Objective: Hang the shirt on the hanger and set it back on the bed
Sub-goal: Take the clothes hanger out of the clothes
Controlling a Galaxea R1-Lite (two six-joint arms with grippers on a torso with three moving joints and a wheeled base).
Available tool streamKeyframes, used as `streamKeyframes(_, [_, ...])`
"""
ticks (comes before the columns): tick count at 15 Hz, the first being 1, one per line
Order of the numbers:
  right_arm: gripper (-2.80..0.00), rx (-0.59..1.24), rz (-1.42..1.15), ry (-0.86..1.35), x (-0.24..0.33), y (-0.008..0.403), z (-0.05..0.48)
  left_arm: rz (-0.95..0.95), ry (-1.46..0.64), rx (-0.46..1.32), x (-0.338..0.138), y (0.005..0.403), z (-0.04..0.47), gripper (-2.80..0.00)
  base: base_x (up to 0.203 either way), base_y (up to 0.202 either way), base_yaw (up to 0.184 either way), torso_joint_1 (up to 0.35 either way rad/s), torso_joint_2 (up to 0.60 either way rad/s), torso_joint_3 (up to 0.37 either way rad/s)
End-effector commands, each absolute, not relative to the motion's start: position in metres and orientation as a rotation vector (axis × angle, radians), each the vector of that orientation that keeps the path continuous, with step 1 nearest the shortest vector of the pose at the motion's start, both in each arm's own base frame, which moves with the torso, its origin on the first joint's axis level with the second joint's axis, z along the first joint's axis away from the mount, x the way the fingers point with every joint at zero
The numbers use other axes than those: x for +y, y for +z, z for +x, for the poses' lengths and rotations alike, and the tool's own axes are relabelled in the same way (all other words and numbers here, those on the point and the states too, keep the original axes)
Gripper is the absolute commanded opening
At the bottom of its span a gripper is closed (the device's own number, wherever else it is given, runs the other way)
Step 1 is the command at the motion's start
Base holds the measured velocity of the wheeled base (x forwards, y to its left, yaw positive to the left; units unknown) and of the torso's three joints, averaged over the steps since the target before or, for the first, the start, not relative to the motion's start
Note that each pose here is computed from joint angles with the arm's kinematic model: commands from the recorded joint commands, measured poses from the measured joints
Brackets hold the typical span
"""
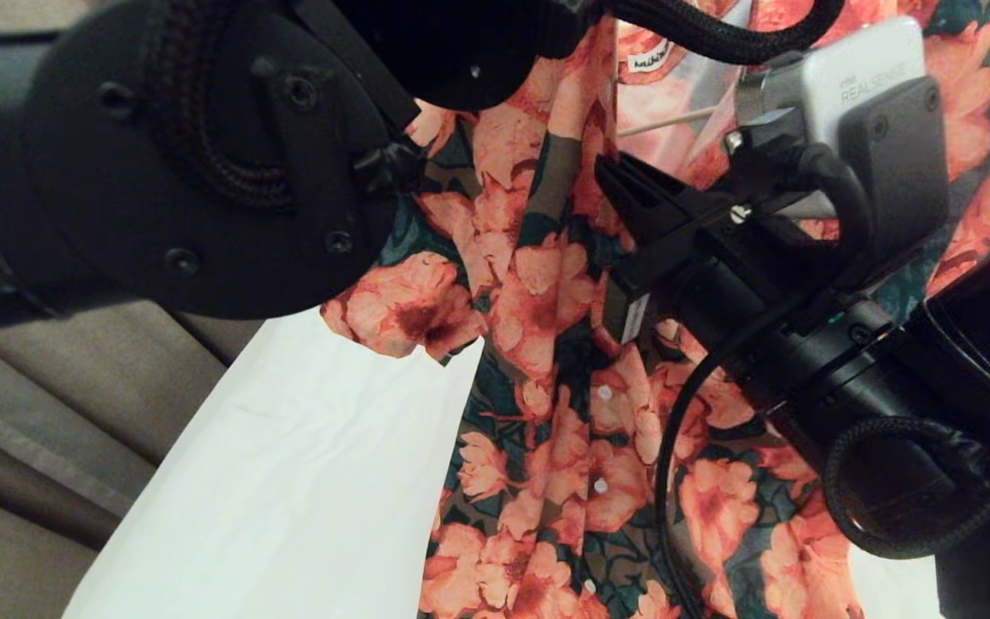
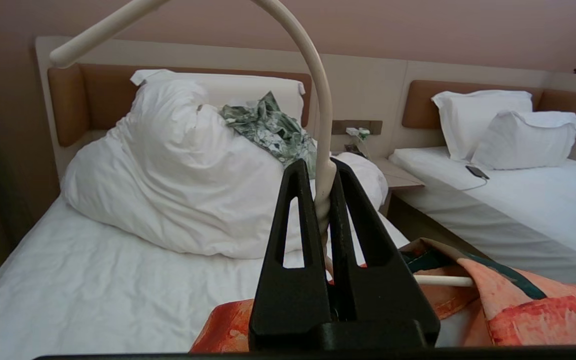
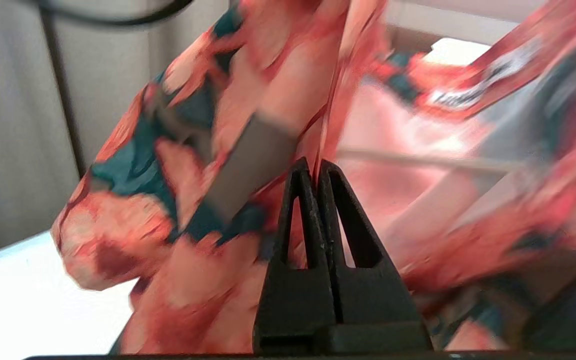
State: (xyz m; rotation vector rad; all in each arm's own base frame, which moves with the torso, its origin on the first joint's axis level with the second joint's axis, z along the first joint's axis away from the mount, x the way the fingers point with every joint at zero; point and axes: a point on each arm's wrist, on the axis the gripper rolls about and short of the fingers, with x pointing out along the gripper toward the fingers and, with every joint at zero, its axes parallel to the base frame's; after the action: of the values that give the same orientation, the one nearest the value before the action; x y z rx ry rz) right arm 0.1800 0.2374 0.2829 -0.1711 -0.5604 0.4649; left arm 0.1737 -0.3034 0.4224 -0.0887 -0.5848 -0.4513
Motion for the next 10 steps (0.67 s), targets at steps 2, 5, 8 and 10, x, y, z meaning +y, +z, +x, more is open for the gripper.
streamKeyframes(2, [-2.8, -0.603, -0.144, 0.456, 0.228, 0.302, 0.17, -0.091, -0.448, -0.583, -0.304, 0.422, 0.174, -2.8, 0.0, 0.0, 0.0, 0.0, 0.0, 0.0])
streamKeyframes(5, [-2.8, -0.648, -0.119, 0.437, 0.223, 0.318, 0.166, -0.094, -0.448, -0.582, -0.306, 0.42, 0.175, -2.8, 0.0, 0.0, 0.0, 0.0, 0.0, 0.0])
streamKeyframes(8, [-2.8, -0.668, -0.108, 0.423, 0.226, 0.324, 0.172, -0.092, -0.452, -0.579, -0.308, 0.418, 0.175, -2.8, 0.0, 0.0, 0.0, 0.0, 0.0, 0.0])
streamKeyframes(10, [-2.8, -0.682, -0.101, 0.418, 0.231, 0.328, 0.177, -0.103, -0.455, -0.581, -0.308, 0.419, 0.174, -2.8, 0.0, 0.0, 0.0, 0.0, 0.0, 0.0])
